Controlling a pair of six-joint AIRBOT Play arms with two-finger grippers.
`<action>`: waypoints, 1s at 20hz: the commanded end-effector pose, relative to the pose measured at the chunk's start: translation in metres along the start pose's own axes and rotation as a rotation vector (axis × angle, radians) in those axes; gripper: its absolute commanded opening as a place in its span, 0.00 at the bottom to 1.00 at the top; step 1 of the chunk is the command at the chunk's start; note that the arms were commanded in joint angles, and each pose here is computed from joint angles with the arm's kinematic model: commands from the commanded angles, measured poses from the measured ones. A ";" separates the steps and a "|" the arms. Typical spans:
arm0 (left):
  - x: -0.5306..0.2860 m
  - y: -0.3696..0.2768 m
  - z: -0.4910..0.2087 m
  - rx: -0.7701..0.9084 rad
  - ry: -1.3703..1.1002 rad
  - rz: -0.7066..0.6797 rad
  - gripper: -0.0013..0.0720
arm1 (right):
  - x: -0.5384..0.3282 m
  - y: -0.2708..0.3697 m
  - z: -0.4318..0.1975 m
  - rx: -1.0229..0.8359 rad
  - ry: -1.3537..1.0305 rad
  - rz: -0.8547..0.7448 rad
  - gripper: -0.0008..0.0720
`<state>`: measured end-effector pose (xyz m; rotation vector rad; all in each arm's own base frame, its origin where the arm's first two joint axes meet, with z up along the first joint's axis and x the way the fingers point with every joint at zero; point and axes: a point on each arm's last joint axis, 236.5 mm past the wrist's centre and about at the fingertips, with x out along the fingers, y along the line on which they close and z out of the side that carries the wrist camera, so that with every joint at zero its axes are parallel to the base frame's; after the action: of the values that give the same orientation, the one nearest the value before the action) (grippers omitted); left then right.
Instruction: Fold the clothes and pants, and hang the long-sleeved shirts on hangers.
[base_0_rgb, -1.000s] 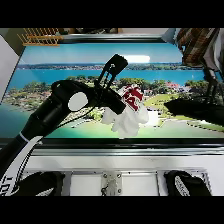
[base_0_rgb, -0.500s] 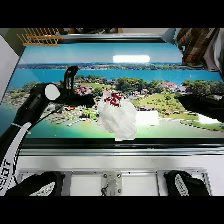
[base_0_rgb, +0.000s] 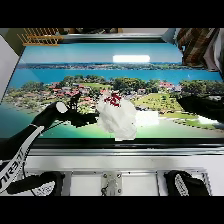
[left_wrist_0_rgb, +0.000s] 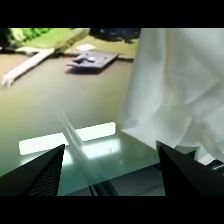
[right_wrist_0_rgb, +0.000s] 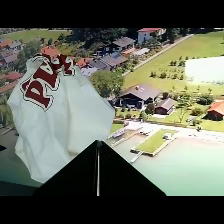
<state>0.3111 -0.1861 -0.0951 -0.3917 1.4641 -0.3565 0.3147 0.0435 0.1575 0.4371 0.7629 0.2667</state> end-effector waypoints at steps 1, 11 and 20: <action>0.029 -0.023 0.004 0.054 0.040 -0.013 0.86 | 0.000 0.002 -0.008 0.000 0.034 0.009 0.03; 0.037 -0.047 0.019 0.103 0.097 -0.030 0.03 | 0.030 -0.031 -0.086 0.002 0.271 -0.121 0.02; 0.003 -0.060 0.032 0.163 0.019 -0.058 0.03 | 0.151 -0.007 -0.239 0.033 0.580 -0.048 0.64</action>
<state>0.3434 -0.2404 -0.0727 -0.3044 1.4396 -0.5154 0.2518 0.1353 -0.0552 0.3877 1.3048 0.3231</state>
